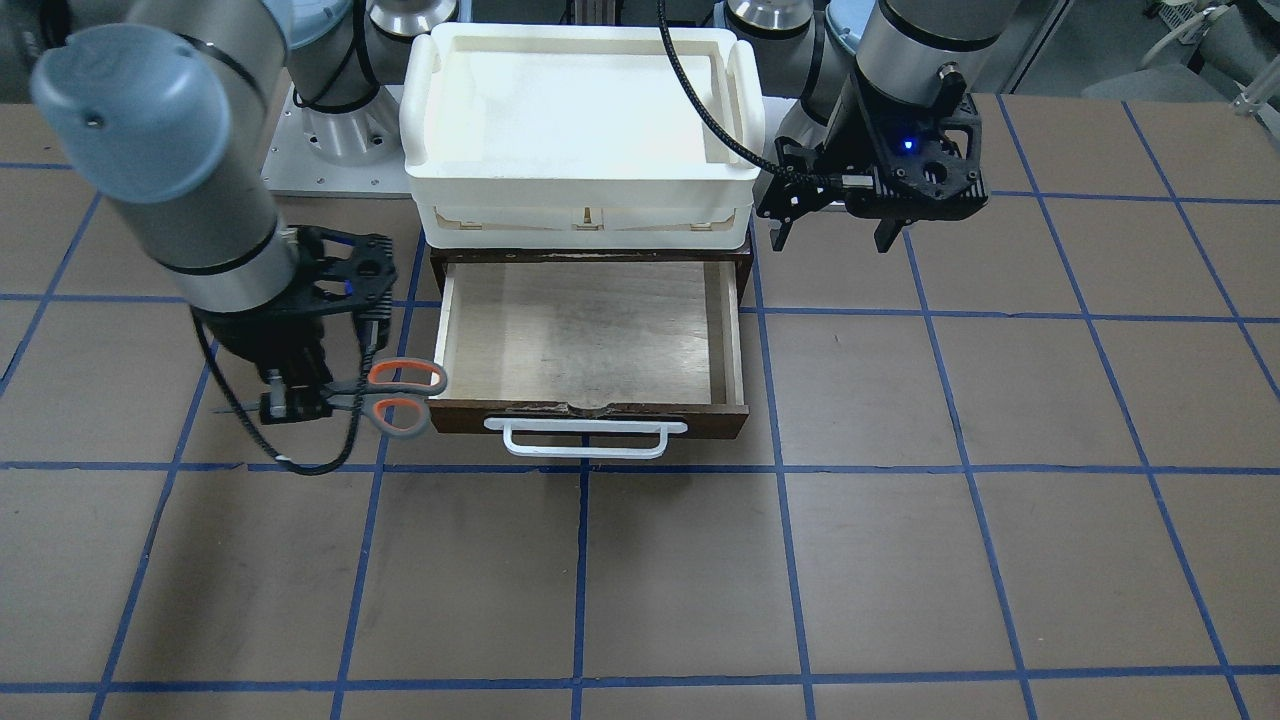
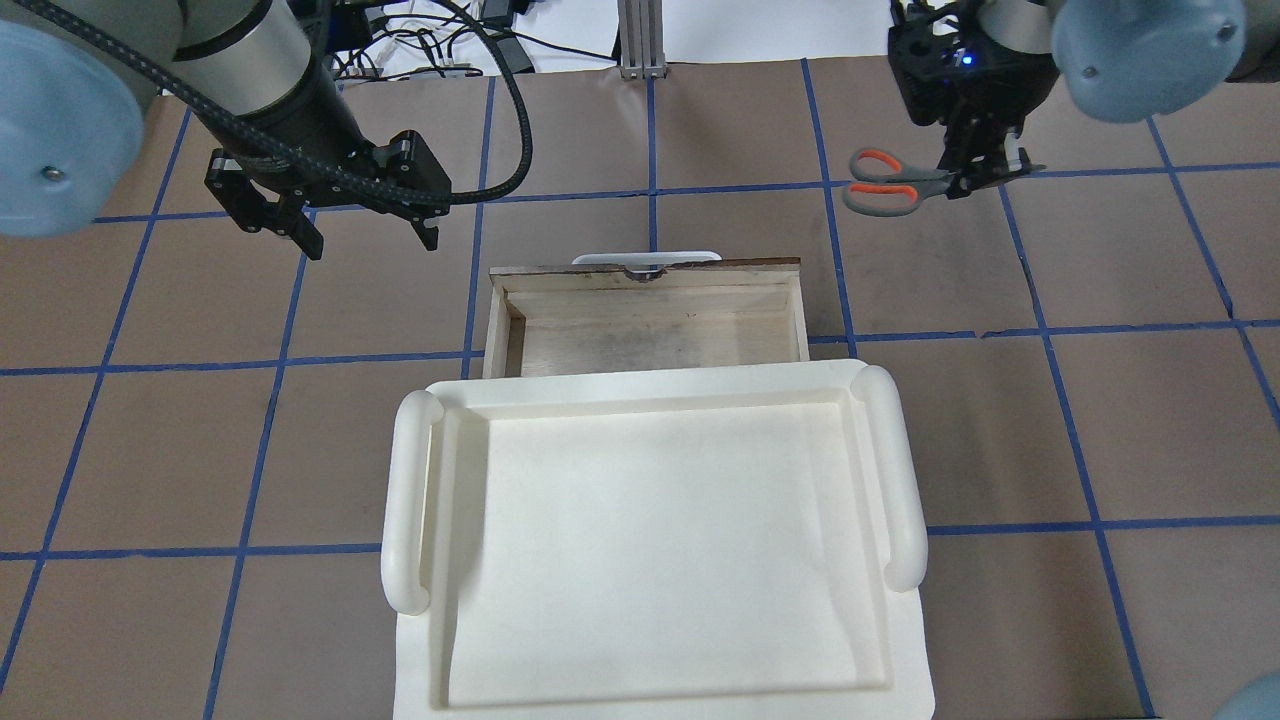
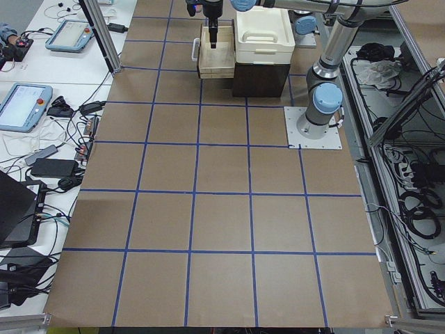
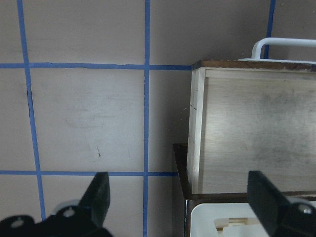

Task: Put scissors in drawer and close it
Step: 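Lift the scissors and carry them with the right gripper over the drawer, then release the scissors into the drawer and raise the right gripper away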

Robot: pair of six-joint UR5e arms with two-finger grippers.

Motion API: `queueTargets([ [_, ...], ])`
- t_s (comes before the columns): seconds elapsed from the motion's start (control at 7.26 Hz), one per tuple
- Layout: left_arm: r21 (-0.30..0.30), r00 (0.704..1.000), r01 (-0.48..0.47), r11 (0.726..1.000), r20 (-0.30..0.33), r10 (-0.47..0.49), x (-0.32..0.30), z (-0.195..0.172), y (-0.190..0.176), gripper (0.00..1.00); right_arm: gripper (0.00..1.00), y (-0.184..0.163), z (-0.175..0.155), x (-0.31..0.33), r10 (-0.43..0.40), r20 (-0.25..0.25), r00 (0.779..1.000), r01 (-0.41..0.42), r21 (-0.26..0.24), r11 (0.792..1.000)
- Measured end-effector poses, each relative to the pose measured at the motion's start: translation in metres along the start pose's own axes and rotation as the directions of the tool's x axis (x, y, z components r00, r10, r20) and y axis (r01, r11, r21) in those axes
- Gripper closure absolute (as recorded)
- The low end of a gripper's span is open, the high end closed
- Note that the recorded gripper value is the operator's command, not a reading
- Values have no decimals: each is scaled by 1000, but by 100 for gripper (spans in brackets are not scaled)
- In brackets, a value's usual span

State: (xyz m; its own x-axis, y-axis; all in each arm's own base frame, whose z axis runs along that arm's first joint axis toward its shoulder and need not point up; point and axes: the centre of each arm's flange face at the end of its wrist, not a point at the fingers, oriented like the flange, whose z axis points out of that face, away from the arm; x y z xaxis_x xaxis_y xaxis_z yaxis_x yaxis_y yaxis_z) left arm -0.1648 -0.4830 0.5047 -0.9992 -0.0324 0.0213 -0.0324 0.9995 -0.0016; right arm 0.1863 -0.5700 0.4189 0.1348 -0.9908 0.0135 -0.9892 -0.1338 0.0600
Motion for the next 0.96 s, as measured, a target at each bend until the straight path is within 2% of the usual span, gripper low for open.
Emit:
queueTargets([
  [0.28,0,1000,0,1000,1,0,0,0,0,0,100,-86,1,-23,-17,6,1000,17,10,1000],
  [0.41,-1,1000,-1,1000,0,1,1,0,1,0,100,-115,3,-34,-25,12,1000,25,13,1000],
  [0.96,-3,1000,-1,1000,1,1,0,1,1,0,100,-170,38,-58,-6,85,996,2,47,999],
])
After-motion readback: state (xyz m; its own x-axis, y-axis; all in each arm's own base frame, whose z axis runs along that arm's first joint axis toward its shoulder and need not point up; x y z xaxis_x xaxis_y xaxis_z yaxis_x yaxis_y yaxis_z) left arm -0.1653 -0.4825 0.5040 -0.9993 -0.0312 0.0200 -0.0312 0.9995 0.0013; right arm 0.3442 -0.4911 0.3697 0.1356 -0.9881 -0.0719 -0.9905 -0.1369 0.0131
